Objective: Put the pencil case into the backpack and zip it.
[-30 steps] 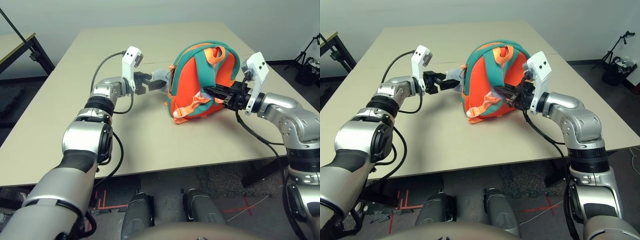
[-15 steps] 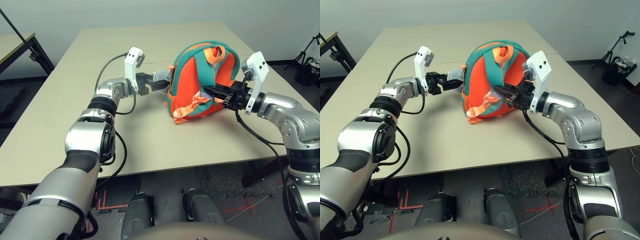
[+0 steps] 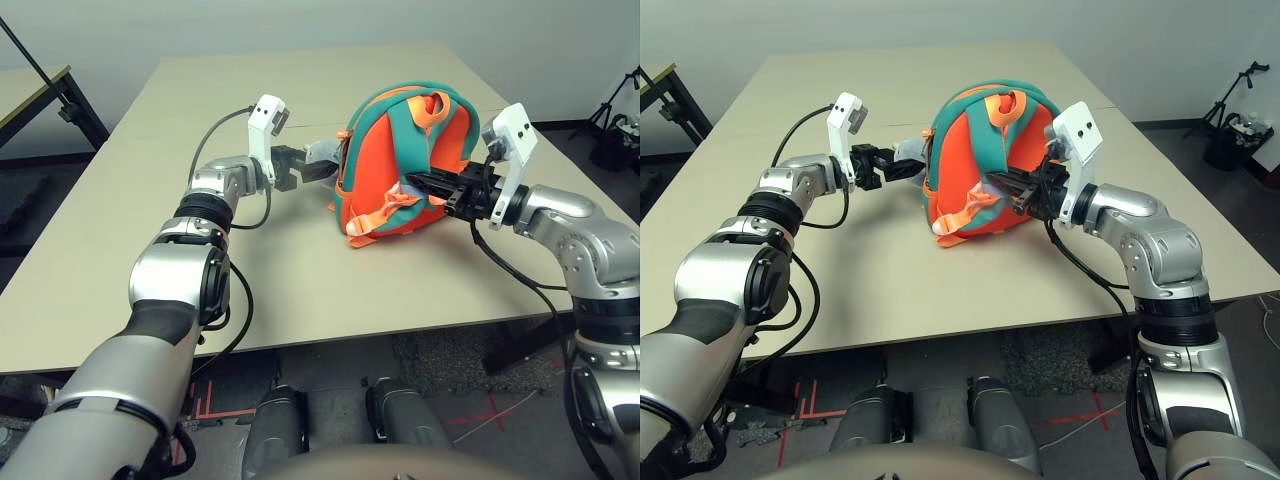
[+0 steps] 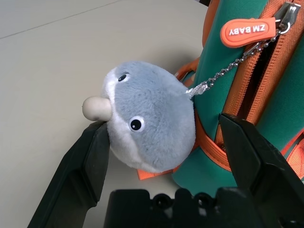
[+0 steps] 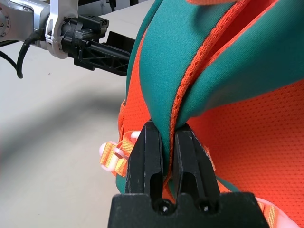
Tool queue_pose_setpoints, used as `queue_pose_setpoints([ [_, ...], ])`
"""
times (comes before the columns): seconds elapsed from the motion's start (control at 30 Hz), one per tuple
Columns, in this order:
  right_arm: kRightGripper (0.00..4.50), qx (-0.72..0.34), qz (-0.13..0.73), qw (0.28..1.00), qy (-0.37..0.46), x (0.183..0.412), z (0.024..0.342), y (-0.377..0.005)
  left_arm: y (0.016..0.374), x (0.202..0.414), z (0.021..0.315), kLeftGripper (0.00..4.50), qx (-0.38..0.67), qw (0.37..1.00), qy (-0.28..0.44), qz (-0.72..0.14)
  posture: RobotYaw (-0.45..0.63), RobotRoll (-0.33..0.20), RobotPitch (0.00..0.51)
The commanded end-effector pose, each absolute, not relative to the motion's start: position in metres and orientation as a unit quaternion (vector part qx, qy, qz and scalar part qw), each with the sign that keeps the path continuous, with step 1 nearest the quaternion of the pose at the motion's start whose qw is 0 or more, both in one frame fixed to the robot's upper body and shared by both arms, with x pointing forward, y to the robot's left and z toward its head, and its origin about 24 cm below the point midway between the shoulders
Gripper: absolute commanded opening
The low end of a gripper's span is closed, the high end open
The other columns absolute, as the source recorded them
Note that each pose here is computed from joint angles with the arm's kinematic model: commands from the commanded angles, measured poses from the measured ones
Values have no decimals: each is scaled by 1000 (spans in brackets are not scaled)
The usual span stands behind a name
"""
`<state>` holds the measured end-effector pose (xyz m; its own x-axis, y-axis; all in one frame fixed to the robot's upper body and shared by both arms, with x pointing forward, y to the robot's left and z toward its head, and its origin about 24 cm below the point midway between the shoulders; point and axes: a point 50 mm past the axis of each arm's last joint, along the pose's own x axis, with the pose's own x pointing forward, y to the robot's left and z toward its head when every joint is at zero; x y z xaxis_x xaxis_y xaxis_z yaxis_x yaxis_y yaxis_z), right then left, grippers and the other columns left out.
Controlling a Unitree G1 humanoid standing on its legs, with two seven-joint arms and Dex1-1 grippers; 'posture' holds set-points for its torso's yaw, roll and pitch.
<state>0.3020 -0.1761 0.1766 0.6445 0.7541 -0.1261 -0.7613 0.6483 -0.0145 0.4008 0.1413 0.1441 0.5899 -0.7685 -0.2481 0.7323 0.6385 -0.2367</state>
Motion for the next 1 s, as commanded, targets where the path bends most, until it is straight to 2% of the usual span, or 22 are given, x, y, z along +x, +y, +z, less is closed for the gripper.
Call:
queue_pose_setpoints([
  [0.03, 0, -36, 423, 905, 40, 302, 182, -174, 145, 400, 141, 4465, -54, 891, 179, -414, -233, 0, 0],
  [0.3, 0, -36, 422, 905, 39, 302, 183, -174, 145, 400, 141, 4465, -57, 891, 179, -413, -233, 0, 0],
  [0.4, 0, -36, 423, 905, 38, 302, 183, -173, 145, 400, 140, 3858, -56, 891, 180, -414, -230, 0, 0],
  [0.73, 0, -35, 425, 904, 38, 303, 182, -173, 145, 399, 138, 89, -59, 889, 181, -417, -227, 0, 0],
  [1.0, 0, -35, 423, 905, 38, 303, 182, -174, 147, 399, 140, 22, -56, 885, 179, -426, -230, 0, 0],
])
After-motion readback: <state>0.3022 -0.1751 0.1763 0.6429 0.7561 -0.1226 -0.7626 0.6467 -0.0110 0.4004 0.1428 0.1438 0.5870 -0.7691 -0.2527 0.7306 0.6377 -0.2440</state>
